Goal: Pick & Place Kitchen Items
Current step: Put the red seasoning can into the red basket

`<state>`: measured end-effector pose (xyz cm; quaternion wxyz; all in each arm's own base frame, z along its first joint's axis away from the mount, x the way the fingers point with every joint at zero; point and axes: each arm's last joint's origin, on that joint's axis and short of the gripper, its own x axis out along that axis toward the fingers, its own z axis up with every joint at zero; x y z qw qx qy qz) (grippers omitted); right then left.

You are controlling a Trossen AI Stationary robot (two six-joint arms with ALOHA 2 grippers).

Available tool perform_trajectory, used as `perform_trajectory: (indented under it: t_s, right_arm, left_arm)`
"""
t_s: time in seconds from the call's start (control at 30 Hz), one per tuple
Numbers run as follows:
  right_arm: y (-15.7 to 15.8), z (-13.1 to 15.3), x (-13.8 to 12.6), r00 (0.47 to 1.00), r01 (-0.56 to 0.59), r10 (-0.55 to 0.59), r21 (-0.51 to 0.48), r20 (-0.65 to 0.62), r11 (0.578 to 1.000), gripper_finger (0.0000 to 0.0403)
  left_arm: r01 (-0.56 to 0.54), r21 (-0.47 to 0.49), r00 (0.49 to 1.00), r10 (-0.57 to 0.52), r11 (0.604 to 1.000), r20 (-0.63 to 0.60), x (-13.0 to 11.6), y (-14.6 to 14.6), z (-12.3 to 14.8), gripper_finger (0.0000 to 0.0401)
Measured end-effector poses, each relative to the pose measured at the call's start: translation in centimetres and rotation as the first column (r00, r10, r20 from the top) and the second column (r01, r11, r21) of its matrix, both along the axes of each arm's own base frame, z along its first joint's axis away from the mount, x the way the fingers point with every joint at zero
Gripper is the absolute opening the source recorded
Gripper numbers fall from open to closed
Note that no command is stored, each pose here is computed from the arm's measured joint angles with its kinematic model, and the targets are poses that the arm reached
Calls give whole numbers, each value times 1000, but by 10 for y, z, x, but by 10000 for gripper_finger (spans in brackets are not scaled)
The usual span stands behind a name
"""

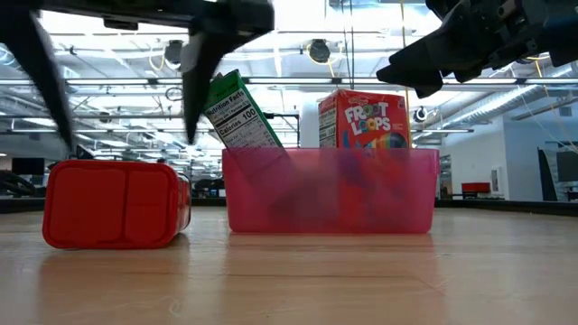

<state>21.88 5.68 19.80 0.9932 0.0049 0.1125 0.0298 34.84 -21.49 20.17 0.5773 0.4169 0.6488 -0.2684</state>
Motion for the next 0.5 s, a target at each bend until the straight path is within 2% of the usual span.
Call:
perform_trajectory:
  t_s: [0.17, 0.5]
  right_arm:
    - [0, 0, 0, 1000, 0, 0, 0, 0, 1000, 171]
    - [0, 0, 0, 1000, 2, -2, -1, 0, 1000, 171]
  left_arm:
    - [50, -10, 998, -50, 999, -43, 0, 4, 0, 318]
    - [167, -30, 985, -168, 986, -35, 5, 5, 0, 328]
